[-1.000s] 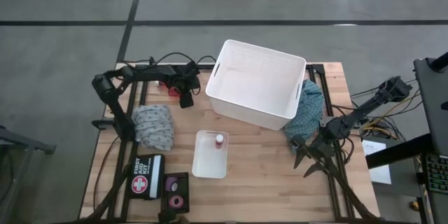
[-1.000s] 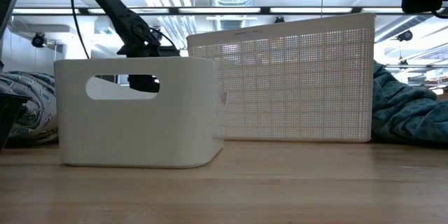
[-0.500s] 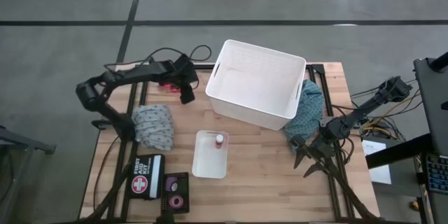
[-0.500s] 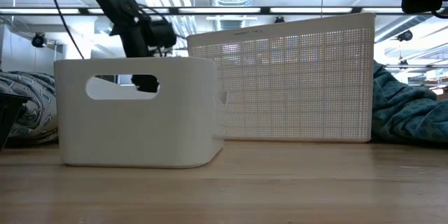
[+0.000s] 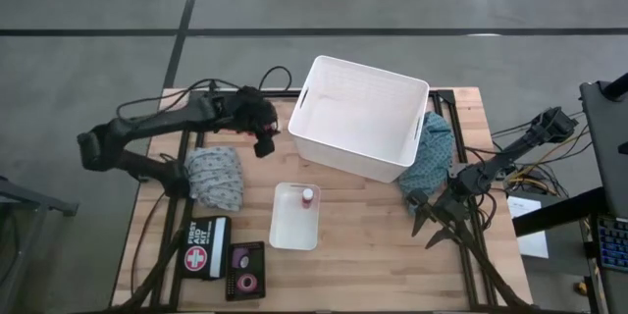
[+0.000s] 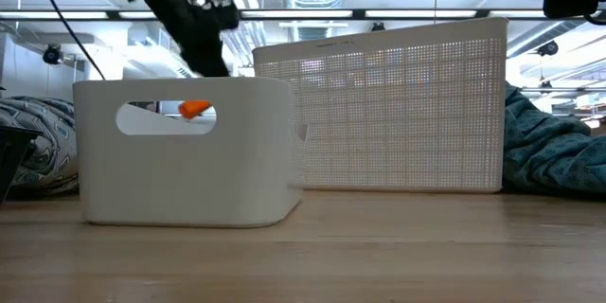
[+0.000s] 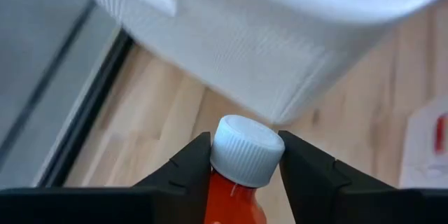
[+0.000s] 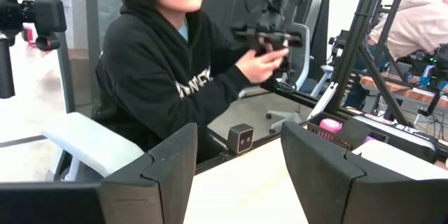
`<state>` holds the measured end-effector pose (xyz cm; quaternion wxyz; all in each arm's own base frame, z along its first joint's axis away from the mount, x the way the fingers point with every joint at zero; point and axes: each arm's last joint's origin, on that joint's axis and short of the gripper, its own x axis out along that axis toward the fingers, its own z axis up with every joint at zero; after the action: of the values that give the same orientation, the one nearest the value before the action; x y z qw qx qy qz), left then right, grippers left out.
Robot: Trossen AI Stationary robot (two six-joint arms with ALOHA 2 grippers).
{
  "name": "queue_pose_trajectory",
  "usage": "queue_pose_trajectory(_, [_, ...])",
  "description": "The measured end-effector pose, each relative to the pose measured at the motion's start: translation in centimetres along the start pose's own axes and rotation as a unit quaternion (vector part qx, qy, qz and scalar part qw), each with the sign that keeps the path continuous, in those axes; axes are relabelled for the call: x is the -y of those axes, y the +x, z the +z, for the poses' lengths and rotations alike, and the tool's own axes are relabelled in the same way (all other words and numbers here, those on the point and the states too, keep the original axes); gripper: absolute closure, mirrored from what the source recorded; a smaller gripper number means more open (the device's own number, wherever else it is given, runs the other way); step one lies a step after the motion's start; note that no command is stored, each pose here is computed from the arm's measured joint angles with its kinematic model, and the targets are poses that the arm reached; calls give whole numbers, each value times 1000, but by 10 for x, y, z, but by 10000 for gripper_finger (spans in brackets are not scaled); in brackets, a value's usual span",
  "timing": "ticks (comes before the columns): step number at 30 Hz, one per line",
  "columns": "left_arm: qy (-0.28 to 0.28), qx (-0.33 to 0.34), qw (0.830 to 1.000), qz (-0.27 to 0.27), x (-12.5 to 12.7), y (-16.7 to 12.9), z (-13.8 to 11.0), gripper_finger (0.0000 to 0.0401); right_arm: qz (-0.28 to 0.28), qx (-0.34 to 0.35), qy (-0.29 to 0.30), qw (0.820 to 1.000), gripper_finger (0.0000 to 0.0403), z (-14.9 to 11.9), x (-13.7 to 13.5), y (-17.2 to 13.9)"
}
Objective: Pick & Place Medicine items
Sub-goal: Put the bottom red medicine bottle into the small white bin
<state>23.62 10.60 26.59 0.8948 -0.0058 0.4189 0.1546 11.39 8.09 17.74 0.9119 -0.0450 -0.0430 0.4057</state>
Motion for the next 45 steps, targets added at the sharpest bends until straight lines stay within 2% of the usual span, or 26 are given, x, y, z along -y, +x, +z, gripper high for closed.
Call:
queue_pose_trajectory(4, [23, 70, 997, -11, 22, -14, -1, 254, 0, 0, 0, 1000, 197, 0, 0, 0])
queue_pose_trajectory(8, [12, 122, 992, -10, 40, -25, -10, 254, 0, 0, 0, 1000, 197, 0, 0, 0])
queue_pose_trajectory(11, [18, 169, 985, -28, 55, -31, -17, 253, 0, 0, -1, 1000, 197, 0, 0, 0])
queue_pose_trajectory(20, [26, 325, 939, -111, 95, -40, -34, 253, 0, 0, -1, 1000, 197, 0, 0, 0])
queue_pose_trajectory(27, [-61, 364, 918, -145, 108, -27, -57, 253, 0, 0, -1, 1000, 197, 0, 0, 0])
queue_pose_trajectory(33, [-67, 410, 892, -178, 124, -16, -67, 253, 0, 0, -1, 1000, 197, 0, 0, 0])
queue_pose_trajectory(45, [-46, 363, 910, -195, 163, 21, -63, 253, 0, -2, 0, 1000, 197, 0, 0, 0])
